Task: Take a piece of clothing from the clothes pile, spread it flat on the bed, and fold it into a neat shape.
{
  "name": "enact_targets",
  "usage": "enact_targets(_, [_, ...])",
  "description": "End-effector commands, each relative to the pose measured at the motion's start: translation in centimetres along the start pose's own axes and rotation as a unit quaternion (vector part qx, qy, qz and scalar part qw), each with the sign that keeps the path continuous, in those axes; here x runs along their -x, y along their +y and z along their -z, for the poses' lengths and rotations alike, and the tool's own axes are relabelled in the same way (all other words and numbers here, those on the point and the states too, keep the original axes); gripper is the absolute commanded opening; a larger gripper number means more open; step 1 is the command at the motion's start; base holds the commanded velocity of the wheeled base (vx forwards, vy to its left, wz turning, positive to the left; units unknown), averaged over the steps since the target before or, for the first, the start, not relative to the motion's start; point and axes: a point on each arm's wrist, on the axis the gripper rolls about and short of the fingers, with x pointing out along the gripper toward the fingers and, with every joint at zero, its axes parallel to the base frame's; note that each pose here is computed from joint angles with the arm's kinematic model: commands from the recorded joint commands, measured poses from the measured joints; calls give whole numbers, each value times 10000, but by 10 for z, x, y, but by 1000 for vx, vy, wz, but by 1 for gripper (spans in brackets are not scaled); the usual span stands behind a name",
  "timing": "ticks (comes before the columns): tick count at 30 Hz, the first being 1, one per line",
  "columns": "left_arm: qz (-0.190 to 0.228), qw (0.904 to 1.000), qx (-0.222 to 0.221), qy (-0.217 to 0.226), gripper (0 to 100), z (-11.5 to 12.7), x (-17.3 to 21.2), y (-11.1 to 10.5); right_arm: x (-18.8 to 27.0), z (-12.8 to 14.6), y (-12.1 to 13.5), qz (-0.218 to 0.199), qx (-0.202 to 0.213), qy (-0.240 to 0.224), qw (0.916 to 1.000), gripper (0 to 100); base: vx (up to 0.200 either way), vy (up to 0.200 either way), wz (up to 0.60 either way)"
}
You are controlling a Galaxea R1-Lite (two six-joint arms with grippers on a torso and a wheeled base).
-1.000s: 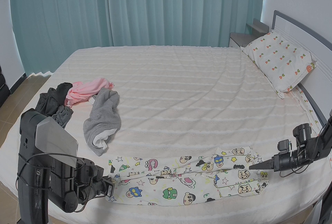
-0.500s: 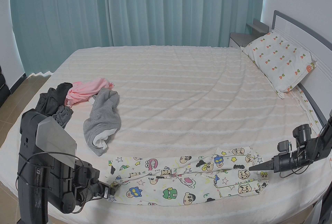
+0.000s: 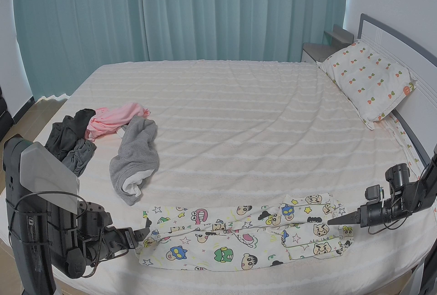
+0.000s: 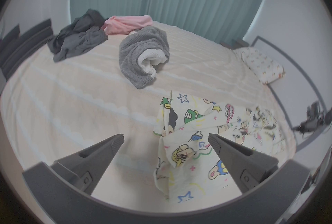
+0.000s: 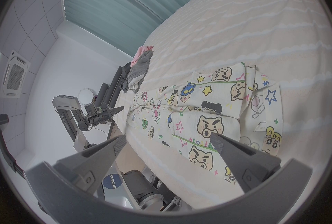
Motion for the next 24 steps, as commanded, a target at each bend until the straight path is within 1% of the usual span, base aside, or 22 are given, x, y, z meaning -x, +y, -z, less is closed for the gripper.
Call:
enact_targets(1, [-164, 9998, 97, -39, 100, 6, -28, 1, 0, 0, -1, 3, -13, 8, 10000, 100, 0, 0, 0])
enact_targets(3, [-198, 9997, 114, -76, 100, 9, -38, -1, -1, 0, -1, 3, -13, 8, 10000, 100, 0, 0, 0])
enact_targets(10, [135, 9997, 70, -197, 100, 7, -54, -19, -2, 1, -3, 16, -18, 38, 10000, 100, 0, 0, 0])
enact_targets(14, [142, 9997, 107, -176, 100, 5, -63, -21, -2, 1, -3, 24, -18, 38, 10000, 100, 0, 0, 0])
enact_targets(16, [136, 9998, 129, -83, 100, 7, -63, -22, -2, 1, -3, 16, -18, 38, 10000, 100, 0, 0, 0])
enact_targets(17, [145, 9998, 81, 76, 100, 12, -62, -23, -2, 1, -3, 17, -12, 33, 10000, 100, 0, 0, 0])
enact_targets(18, [147, 9998, 63, 138, 100, 14, -62, -24, -2, 1, -3, 17, -12, 33, 10000, 100, 0, 0, 0])
enact_targets(24, [180, 9997, 42, 174, 100, 14, -64, -26, -2, 1, -3, 24, -11, 38, 10000, 100, 0, 0, 0])
